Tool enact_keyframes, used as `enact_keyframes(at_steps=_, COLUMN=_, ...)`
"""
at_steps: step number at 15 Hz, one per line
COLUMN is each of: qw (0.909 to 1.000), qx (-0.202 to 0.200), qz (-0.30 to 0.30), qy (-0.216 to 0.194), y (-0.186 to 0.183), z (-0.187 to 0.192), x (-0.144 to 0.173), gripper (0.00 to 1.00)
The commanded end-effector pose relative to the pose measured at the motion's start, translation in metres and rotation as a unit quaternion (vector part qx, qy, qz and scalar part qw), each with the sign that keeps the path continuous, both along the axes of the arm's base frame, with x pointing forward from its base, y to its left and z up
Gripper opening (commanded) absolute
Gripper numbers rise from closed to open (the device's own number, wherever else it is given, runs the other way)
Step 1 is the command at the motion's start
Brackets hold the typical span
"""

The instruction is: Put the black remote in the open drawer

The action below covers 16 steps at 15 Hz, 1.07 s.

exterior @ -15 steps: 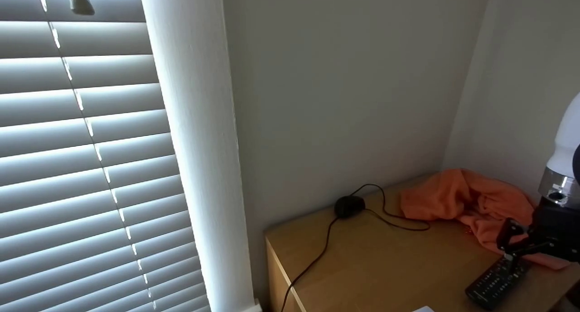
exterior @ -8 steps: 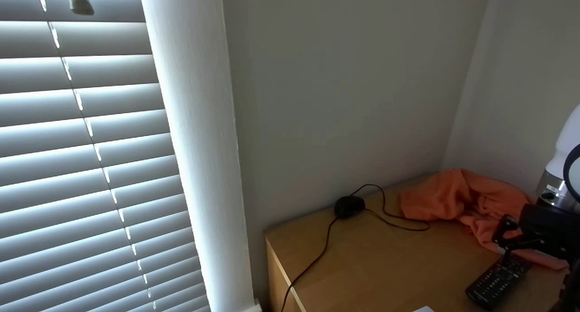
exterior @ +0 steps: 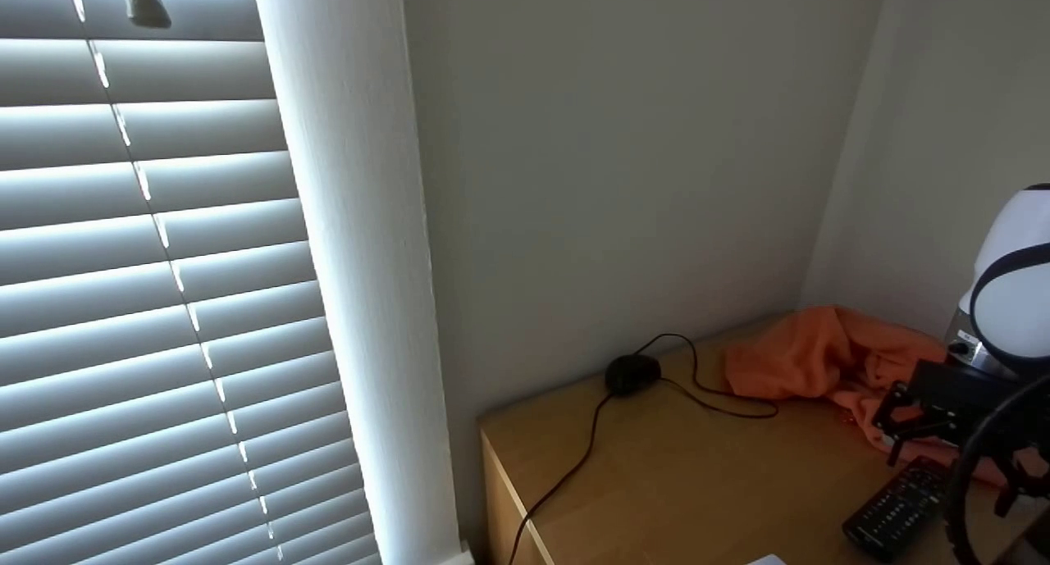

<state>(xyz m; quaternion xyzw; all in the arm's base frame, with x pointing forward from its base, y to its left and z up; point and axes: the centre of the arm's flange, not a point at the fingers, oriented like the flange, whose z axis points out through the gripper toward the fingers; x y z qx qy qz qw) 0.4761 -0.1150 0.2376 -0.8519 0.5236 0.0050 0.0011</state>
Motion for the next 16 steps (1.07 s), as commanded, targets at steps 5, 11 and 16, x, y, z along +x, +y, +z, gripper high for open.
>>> enact_keyframes(at_steps=5, qw=0.9989, qx=0.02, qz=-0.041, qy=0.012, y=0.004, z=-0.043, x=0.04, gripper=1.0)
enact_keyframes(at_steps=11, qw=0.9961, qx=0.052, qz=-0.068, qy=0.021, y=-0.006, z=-0.068, x=0.038, gripper=1.0)
enact_keyframes(at_steps=16, qw=0.9946, qx=0.071, qz=-0.072, qy=0.024, y=-0.008, z=-0.076, x=0.036, gripper=0.71)
